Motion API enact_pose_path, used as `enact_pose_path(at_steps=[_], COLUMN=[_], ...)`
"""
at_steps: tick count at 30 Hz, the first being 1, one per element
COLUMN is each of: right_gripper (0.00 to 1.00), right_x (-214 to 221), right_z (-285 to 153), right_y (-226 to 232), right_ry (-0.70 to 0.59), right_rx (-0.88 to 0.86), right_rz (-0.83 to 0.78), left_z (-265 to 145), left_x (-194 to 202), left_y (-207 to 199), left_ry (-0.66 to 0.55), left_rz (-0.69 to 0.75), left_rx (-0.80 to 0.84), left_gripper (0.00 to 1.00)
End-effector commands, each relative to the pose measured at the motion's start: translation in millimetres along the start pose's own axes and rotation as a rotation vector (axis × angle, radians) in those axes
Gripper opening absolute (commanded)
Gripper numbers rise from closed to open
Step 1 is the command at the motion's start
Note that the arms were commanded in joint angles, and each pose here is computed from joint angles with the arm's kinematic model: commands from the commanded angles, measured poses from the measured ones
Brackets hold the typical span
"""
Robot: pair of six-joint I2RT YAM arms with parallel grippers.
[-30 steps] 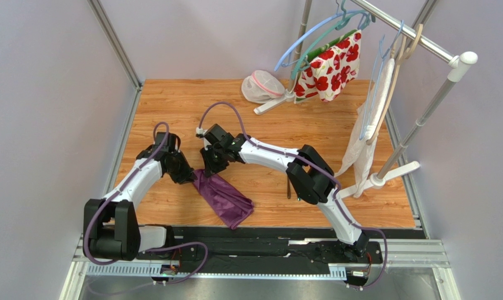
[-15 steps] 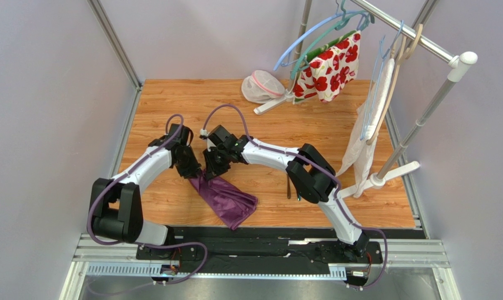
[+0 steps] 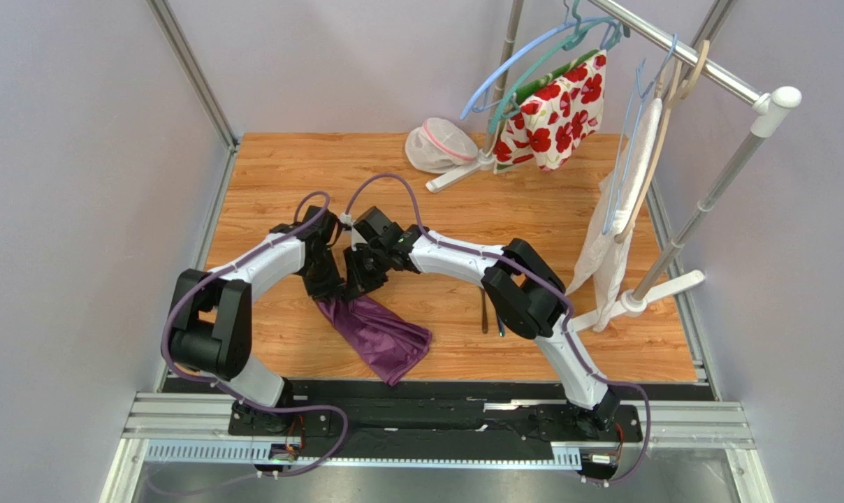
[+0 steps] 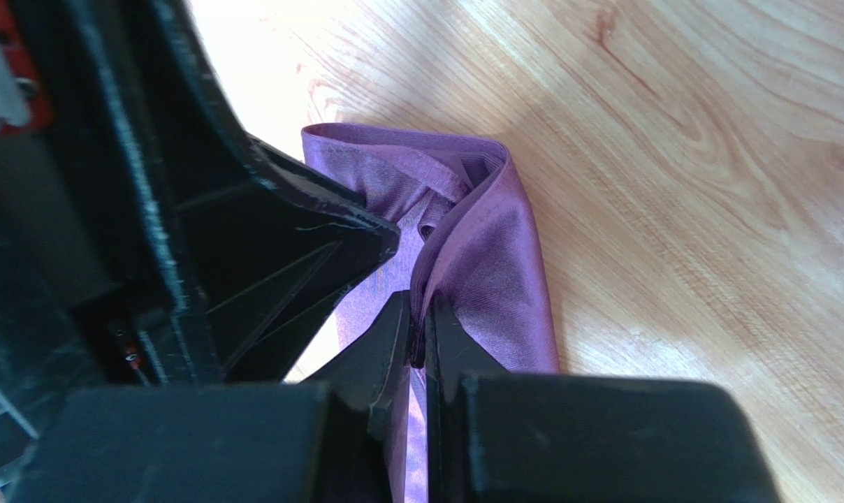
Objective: Fold the napkin into a case and place the utensils inside
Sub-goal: Stuff the top corner of the smaller-rectangle-folded napkin at the center of the board.
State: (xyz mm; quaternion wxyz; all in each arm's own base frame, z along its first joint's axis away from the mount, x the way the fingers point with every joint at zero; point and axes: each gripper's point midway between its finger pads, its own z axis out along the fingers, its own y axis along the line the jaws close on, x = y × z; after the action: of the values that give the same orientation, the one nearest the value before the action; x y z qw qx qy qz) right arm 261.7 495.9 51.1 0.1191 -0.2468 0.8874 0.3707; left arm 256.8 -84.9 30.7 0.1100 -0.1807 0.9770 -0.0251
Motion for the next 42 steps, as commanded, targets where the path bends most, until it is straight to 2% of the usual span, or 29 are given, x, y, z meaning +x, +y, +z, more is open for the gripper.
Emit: enact_pose_path(at_steps=[1,8,10,16,22,30,32,42], right_gripper=[0.01,0.01,0.01,0.01,0.00,0.02,0.02,0.04], right_x=[-18.3,-12.7,-10.7,-3.2,1.4,-12.8,-9.8,-10.6], right_z=[-21.0,-18.1,-18.4,-17.6,-14.0,-5.5,1.8,12.4], right_y=[25.3,28.4,33.7,44.0,46.9,45.2,42.4,30.2], right_ry=[-0.060,-0.037,-0.025,0.010,0.025,-0.011,0.021,0.013], right_rx=[-0.069,-0.101,-0.125,-0.200,-0.236,-0.294,-0.322,-0.374], right_rz=[-0.026,-0.005,0.001,0.054,0.098,0.138,0.174,0.272], left_z=[-2.9,-8.6,-13.2,-30.3,-35.5,-17.0,-15.3,-28.0], left_x=[-10.4,-15.1,-14.5,-13.9,-9.7,3.7,5.0,6.4], left_y=[-6.8,-8.8,-11.3,-23.1,-27.0,-28.2,-27.2,-23.8], left_ry=[-0.029,-0.062,-0.069,-0.122,-0.127,-0.062,-0.058,-0.096], left_rz=[0.024,0.014,0.007,-0.007,-0.020,-0.029,-0.035,-0.064], left_rx=[-0.007,0.007,0.029,0.141,0.185,0.191,0.187,0.204], left_gripper=[0.29,0.04,0.00,0.00,0.00,0.00,0.00,0.00])
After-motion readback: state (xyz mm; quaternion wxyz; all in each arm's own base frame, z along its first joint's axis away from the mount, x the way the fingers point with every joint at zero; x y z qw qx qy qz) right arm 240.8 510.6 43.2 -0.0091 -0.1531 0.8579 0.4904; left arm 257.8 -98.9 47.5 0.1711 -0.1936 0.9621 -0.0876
